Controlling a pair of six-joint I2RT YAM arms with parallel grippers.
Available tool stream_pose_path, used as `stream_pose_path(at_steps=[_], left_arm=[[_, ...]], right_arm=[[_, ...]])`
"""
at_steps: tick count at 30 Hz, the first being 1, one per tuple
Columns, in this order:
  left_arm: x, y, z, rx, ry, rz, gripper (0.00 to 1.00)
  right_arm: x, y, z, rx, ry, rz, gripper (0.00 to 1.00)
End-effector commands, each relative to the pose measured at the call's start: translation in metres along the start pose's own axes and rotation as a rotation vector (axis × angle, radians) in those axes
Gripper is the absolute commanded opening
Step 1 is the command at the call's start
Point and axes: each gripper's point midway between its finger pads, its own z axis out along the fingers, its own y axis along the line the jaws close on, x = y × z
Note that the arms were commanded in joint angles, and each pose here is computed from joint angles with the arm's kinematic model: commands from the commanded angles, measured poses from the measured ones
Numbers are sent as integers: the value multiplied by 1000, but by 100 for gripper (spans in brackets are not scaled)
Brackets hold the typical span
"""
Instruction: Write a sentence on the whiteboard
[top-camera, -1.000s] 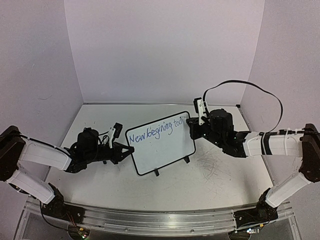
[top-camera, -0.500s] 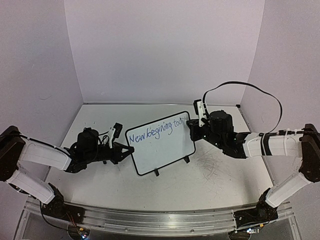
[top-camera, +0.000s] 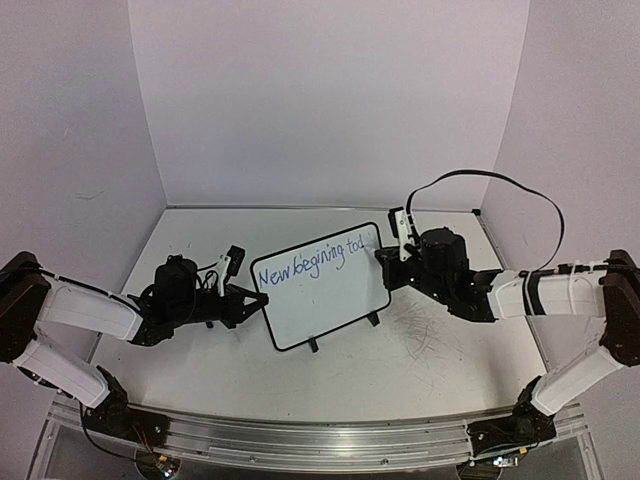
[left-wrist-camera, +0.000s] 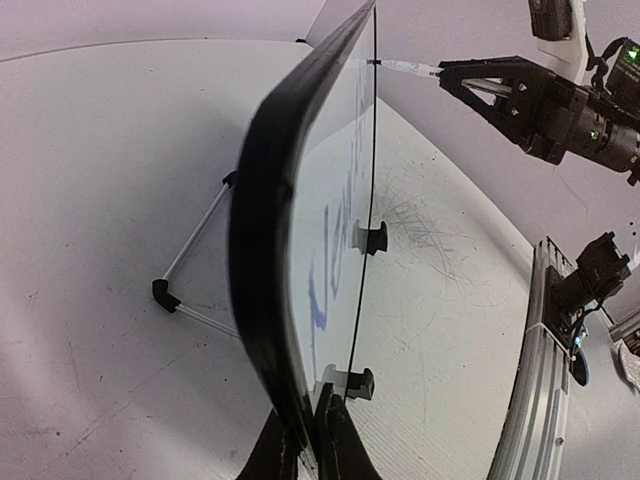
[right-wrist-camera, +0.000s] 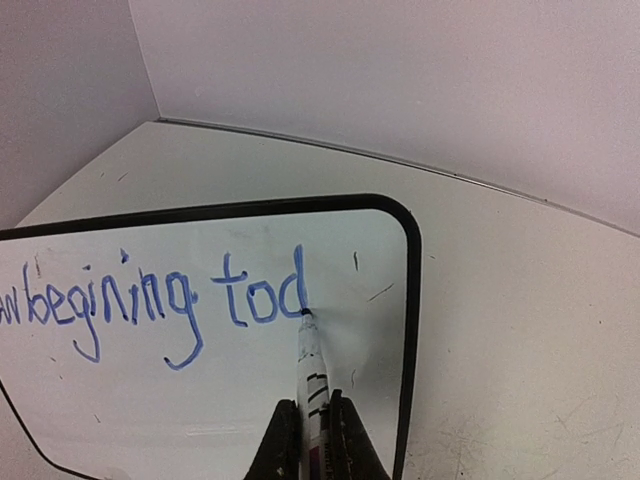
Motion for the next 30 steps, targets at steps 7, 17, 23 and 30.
stream_pose_path(at_steps=[7,17,23,30], left_arm=[[11,22,-4,-109,31,24,0],[9,20,-5,-104,26,24,0],[8,20,-5,-105,22,26,0],[9,20,-4,-104,27,28,0]], right_arm=[[-33,1,-22,-29,-89,34,0],[-43,-5,-12,20,-106,29,0],[-43,-7,-6,36,-103,28,0],[-42,-13,-5,70,-105,26,0]])
